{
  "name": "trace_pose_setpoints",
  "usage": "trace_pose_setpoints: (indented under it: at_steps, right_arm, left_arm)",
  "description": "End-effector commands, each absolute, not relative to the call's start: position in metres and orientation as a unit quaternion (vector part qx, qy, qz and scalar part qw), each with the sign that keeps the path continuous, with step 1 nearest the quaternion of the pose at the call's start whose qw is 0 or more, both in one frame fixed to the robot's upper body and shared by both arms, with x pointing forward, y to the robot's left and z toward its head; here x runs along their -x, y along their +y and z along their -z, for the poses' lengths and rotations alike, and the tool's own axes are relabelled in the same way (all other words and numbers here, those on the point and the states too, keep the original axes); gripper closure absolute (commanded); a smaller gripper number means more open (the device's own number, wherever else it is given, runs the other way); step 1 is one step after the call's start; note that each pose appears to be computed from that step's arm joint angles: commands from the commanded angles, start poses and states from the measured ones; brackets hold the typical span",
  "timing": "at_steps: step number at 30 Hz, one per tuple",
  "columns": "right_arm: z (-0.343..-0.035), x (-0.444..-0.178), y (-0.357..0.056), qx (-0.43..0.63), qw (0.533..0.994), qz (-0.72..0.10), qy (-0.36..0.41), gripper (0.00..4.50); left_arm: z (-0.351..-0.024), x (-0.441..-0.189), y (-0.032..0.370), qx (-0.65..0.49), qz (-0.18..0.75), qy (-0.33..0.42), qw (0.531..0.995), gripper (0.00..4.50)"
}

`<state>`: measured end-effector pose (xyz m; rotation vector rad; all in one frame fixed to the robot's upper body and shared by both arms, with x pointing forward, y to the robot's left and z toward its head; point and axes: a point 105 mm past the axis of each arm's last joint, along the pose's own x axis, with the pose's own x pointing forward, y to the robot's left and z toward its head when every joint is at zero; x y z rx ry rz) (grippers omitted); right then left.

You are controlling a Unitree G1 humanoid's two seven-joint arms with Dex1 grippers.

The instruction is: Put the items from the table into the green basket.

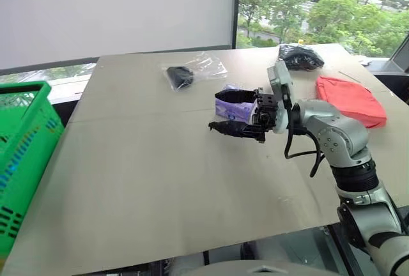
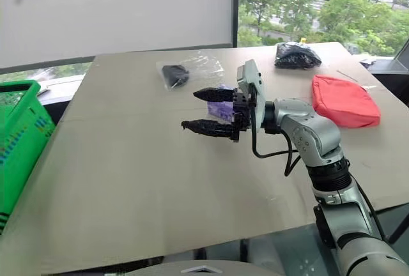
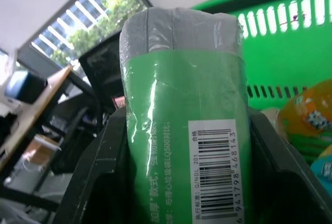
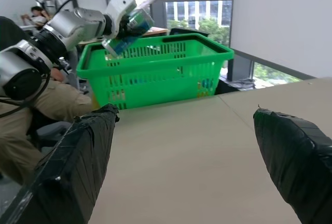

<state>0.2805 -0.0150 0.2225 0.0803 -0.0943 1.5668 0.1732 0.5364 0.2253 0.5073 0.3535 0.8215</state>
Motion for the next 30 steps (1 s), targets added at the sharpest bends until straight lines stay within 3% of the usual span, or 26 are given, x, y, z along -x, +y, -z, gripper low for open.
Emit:
trace_pose_setpoints:
  at_steps: [1,5,6,9,13,16,19,22,26,30]
  right_arm:
    - [-0.235,-0.277,-0.012,-0.023,0.697,-0.714,-0.069,0.00]
    - [-0.237,-0.275,-0.012,-0.021,0.697,-0.713,-0.073,0.00]
    - [-0.238,-0.275,-0.012,-0.020,0.698,-0.712,-0.075,0.00]
    - [-0.240,-0.276,-0.013,-0.018,0.703,-0.706,-0.079,0.00]
    - [-0.240,-0.278,-0.015,-0.015,0.711,-0.698,-0.081,0.00]
    - [-0.238,-0.283,-0.019,-0.008,0.728,-0.681,-0.081,0.00]
    - [-0.228,-0.305,-0.025,0.036,0.781,-0.618,-0.076,0.00]
    - [-0.217,-0.320,-0.026,0.063,0.812,-0.577,-0.058,0.00]
    - [-0.175,-0.358,-0.031,0.224,0.846,-0.484,-0.013,0.00]
    - [-0.147,-0.389,-0.027,0.285,0.851,-0.440,0.015,0.00]
  left_arm:
    - [-0.230,-0.186,0.536,-0.256,-0.382,0.146,0.876,2.50]
    - [-0.218,-0.203,0.535,-0.257,-0.354,0.148,0.887,2.50]
    - [-0.216,-0.206,0.534,-0.258,-0.347,0.145,0.890,1.51]
    - [-0.215,-0.213,0.534,-0.261,-0.343,0.139,0.892,0.10]
    - [-0.220,-0.217,0.535,-0.254,-0.350,0.114,0.894,0.10]
    - [-0.237,-0.231,0.522,-0.233,-0.320,0.053,0.917,0.10]
    - [-0.252,-0.266,0.466,-0.218,-0.160,-0.016,0.963,0.10]
    - [-0.242,-0.286,0.394,-0.211,0.023,-0.017,0.977,0.10]
    - [-0.221,-0.277,0.320,-0.181,0.219,0.024,0.959,0.10]
    - [-0.213,-0.260,0.283,-0.172,0.310,0.050,0.934,0.10]
